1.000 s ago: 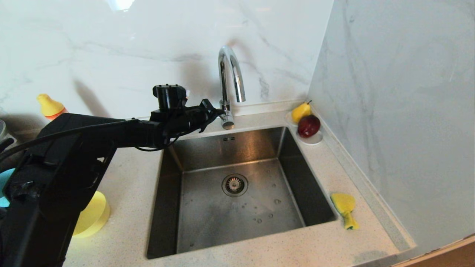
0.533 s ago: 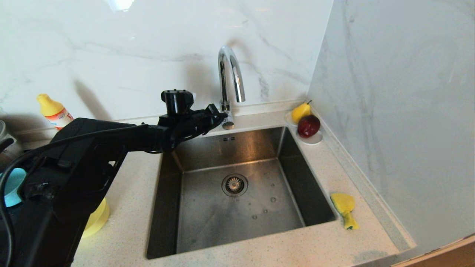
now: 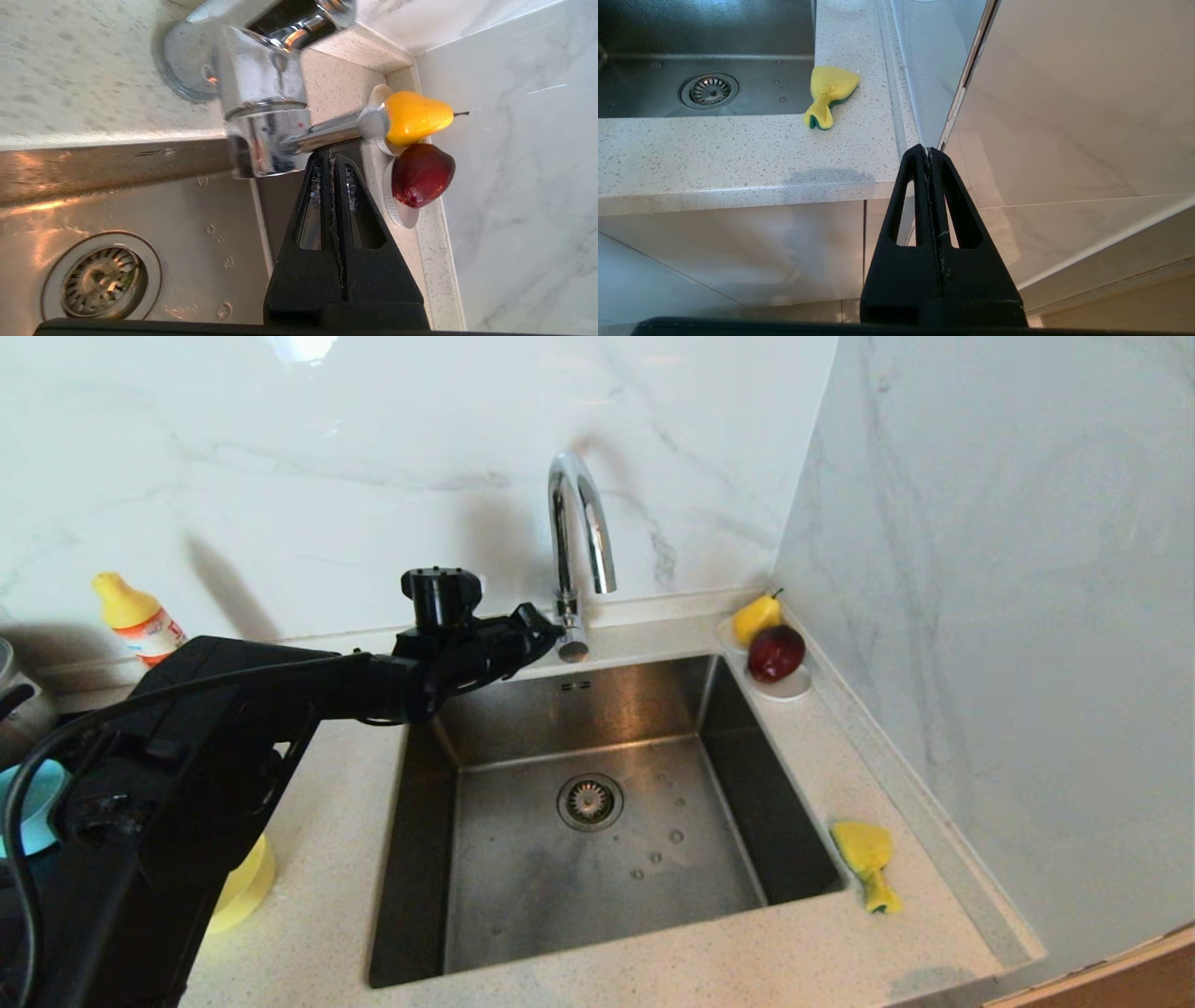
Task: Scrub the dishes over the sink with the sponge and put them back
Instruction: Turn off the faucet
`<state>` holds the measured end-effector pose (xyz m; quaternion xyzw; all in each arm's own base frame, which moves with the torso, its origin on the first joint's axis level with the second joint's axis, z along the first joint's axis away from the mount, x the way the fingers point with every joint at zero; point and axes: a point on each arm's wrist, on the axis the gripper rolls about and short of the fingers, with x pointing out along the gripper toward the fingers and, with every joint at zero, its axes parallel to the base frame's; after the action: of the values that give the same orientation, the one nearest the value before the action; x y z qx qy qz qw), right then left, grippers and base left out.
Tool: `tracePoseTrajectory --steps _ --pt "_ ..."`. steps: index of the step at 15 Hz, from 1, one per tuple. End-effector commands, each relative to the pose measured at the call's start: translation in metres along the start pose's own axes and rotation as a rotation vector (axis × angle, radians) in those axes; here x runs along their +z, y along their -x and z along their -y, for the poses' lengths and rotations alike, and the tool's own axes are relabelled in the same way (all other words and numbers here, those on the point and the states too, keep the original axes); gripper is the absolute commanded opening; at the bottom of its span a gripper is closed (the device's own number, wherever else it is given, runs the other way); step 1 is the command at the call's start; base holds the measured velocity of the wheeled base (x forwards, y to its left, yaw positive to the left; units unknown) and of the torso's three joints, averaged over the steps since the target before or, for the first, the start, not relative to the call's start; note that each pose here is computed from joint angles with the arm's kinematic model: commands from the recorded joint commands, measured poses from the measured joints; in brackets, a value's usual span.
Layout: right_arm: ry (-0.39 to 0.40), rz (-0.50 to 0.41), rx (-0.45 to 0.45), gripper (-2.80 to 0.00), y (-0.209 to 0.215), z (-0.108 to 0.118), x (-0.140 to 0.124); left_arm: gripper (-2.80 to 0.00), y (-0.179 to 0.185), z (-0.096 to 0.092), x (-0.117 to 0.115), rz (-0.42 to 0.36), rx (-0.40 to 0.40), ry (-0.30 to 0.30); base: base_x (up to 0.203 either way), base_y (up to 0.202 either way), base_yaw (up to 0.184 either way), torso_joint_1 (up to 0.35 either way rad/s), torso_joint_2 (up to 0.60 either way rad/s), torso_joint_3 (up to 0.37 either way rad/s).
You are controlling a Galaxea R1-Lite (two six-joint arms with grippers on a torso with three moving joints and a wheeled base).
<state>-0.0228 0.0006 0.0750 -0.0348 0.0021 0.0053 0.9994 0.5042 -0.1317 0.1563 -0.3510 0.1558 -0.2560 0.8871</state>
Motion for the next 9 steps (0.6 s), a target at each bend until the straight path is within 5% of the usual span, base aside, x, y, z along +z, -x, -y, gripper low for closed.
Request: tracePoseTrajectory --steps 1,9 --pt "0.001 -0.002 0.000 -2.80 -0.0001 0.0000 0.0000 -2.80 0.0013 -0.0056 0.0029 0.007 0.008 0.006 0.000 0.000 0.000 0.000 0.00 0.000" --pt "0.001 -0.002 0.000 -2.80 -0.0001 0.0000 0.0000 -2.80 0.0020 -0.0130 0.0034 0.029 0.055 0.013 0.000 0.000 0.000 0.000 0.00 0.000"
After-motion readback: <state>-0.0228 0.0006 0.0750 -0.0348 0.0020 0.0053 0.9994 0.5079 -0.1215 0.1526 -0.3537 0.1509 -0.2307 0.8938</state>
